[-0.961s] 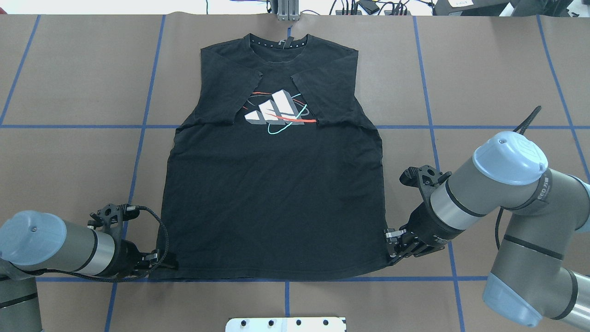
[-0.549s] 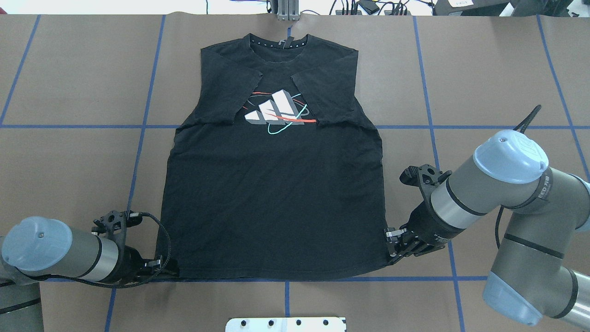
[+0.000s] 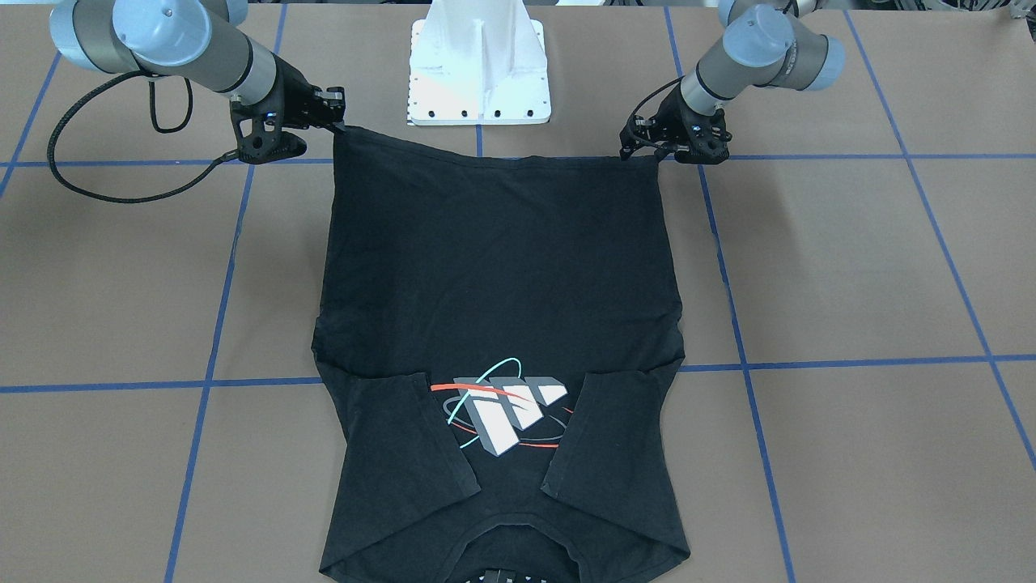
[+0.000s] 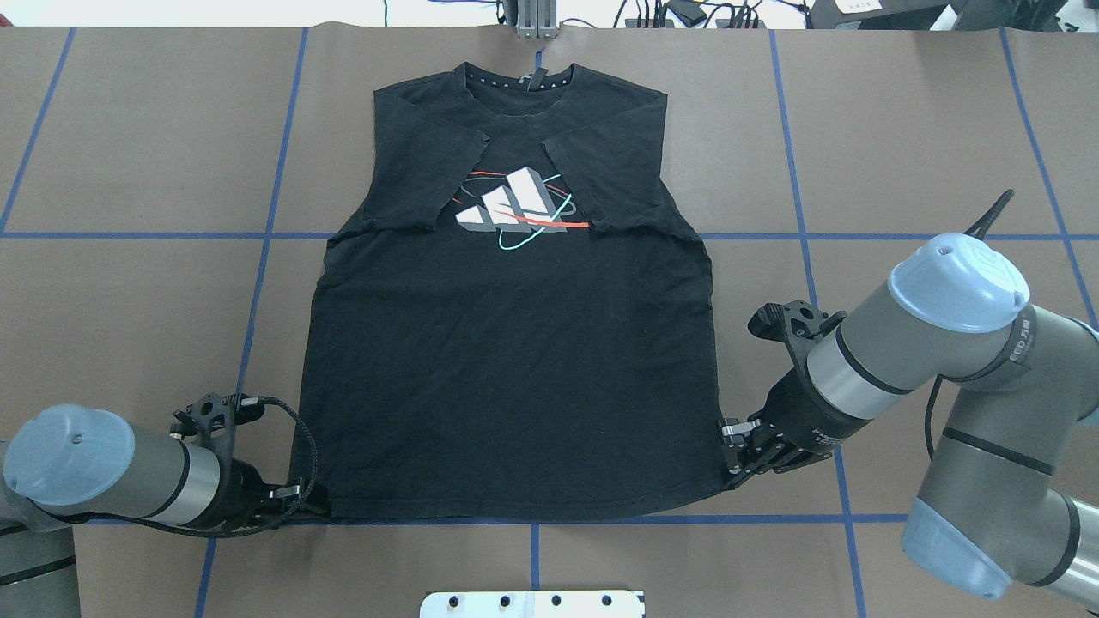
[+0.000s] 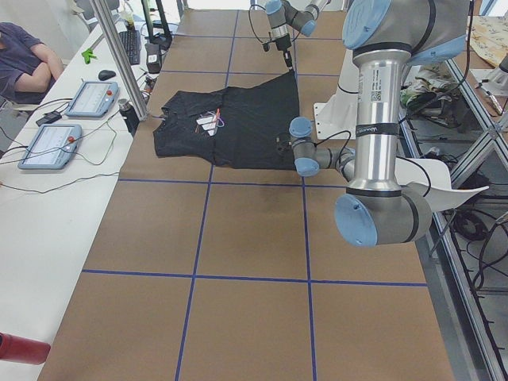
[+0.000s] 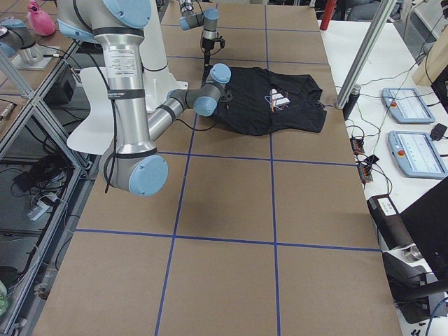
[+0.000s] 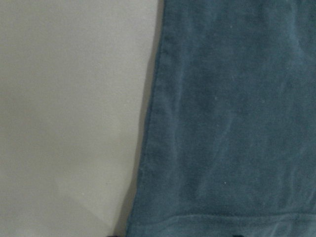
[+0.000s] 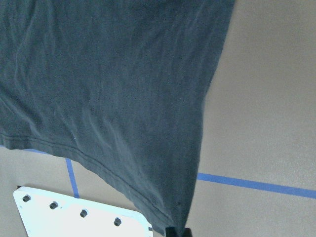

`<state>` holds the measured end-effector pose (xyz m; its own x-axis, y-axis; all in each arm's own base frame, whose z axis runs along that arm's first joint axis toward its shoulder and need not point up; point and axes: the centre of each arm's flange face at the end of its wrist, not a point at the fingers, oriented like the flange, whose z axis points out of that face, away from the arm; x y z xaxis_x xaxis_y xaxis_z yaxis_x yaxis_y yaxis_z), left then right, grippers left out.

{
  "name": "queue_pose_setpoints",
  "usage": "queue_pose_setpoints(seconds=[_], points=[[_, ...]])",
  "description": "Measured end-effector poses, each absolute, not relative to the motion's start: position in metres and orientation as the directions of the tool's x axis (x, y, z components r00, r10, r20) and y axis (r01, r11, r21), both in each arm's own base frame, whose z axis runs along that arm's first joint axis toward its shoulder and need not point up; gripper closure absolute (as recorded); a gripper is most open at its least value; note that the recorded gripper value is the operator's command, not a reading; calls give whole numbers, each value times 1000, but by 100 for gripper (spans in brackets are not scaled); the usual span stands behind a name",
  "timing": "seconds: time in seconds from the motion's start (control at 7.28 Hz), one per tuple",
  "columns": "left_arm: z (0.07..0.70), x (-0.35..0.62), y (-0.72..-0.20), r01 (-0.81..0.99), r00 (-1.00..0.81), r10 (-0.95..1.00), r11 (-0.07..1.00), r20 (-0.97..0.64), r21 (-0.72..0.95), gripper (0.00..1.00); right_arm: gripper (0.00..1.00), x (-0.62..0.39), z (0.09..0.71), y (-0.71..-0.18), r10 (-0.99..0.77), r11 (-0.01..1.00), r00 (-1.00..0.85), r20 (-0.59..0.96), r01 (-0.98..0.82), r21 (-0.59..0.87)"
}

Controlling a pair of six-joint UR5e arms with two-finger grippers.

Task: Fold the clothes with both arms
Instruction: 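Lift both hem corners off the table with both grippers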

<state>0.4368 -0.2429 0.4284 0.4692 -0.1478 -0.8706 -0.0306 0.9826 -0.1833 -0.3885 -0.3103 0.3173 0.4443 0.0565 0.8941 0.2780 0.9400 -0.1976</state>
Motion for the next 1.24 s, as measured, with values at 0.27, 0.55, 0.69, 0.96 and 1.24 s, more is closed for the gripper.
queue_pose_setpoints(seconds=[0.27,0.55,0.69,0.96,1.24], points=[[427,438,-243,-31,470,-148,983,-870,-183,100,100,-388,318,-311,58,940,445,894,277,-199],[422,439,-243,-35,474,-149,982,-868,-188,100,100,-388,319,-311,58,940,447,893,277,-200],[420,439,-243,-35,474,-150,981,-868,-189,100,100,-389,319,-311,58,940,447,893,277,-200],[415,438,-244,-36,466,-150,981,-872,-188,100,100,-388,319,-311,58,940,447,893,277,-199],[394,421,-244,-42,435,-145,983,-889,-181,100,100,-383,321,-311,66,934,444,893,287,-212]])
